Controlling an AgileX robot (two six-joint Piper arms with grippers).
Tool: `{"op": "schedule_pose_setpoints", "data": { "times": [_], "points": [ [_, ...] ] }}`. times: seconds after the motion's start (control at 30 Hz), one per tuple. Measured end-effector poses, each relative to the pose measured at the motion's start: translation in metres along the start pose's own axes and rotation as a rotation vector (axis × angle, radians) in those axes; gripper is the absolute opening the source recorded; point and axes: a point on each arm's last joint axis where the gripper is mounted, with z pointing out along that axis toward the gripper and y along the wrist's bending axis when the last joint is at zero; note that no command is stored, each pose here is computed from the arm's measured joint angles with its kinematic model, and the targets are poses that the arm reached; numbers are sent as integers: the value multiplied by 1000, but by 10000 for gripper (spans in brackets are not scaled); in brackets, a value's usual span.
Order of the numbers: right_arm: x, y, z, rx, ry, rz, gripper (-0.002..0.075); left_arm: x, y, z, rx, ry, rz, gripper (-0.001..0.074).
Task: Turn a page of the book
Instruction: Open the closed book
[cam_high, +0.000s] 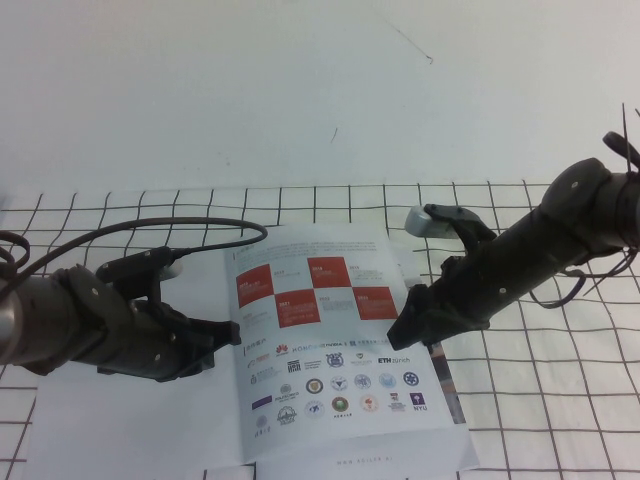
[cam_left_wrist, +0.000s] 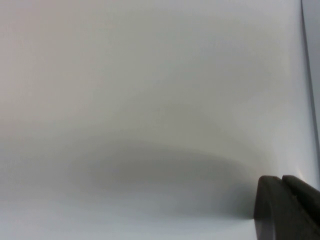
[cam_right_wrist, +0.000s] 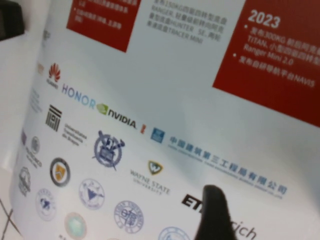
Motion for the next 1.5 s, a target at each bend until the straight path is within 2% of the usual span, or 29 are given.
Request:
{"op": "schedule_pose_setpoints", "data": {
  "times": [0.43,0.6,0.93,1.5],
  "points": [
    [-6,16,4,-186,-66,21,449,0,0,0,0,0,-2,-3],
    [-4,12,3,-161,-42,11,449,0,0,0,0,0,-1,-3],
    [-3,-6,-11,39,114,-21,449,0,0,0,1,0,-3,-3],
    [-3,-5,-3,-64,115,-8,449,0,0,0,1,0,-1,-3]
  ]
}}
